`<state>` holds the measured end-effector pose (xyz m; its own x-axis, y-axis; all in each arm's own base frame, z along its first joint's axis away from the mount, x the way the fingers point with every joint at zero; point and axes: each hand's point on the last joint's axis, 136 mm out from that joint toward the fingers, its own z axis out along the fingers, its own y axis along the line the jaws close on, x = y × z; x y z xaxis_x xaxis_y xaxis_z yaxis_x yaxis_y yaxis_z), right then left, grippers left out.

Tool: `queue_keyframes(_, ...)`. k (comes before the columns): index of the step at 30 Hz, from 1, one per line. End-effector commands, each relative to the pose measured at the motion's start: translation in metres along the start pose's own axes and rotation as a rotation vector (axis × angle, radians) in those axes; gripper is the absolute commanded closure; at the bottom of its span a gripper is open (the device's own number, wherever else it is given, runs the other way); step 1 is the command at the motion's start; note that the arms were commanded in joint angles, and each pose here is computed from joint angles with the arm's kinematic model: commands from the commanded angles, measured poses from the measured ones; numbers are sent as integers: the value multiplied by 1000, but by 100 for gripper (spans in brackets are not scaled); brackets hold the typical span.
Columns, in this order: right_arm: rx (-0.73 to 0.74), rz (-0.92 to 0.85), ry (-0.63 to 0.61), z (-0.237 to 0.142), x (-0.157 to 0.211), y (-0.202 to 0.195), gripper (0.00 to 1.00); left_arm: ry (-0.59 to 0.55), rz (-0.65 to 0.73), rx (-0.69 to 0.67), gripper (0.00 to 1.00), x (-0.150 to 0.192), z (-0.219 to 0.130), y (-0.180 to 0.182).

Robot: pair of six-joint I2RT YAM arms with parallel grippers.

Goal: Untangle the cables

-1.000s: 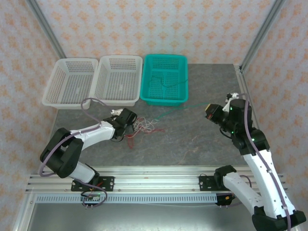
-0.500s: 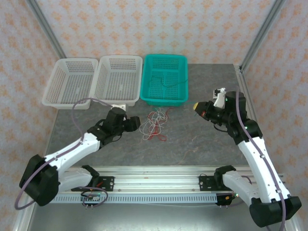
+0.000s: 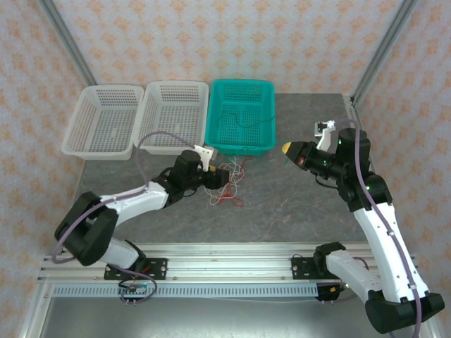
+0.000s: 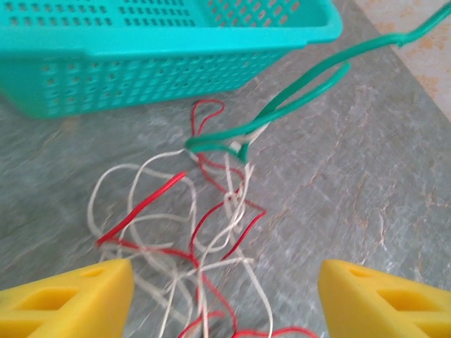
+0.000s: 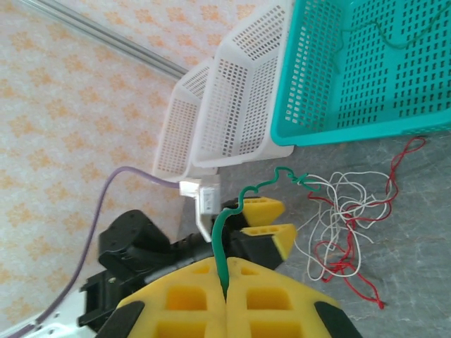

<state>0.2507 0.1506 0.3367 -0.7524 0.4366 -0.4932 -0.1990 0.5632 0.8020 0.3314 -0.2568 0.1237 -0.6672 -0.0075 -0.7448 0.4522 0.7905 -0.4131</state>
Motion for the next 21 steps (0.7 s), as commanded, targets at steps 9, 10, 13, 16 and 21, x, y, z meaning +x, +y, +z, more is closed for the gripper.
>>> queue_keyframes(9,1,217,-120,-1,-16,-7,100,-146,-57,-220,44,-27,52,4)
queue_keyframes(10,45,234,-145,-5,-19,-12,100,-148,-91,-268,51,-23,53,14)
queue_keyframes(13,138,281,-230,-20,-33,-22,100,-134,-170,-433,85,-7,48,46)
queue_keyframes(16,167,318,-321,-38,-50,-24,100,-94,-170,-495,100,5,46,59)
queue_keyframes(21,192,398,-416,-62,-71,-37,100,-66,-193,-504,100,21,41,70)
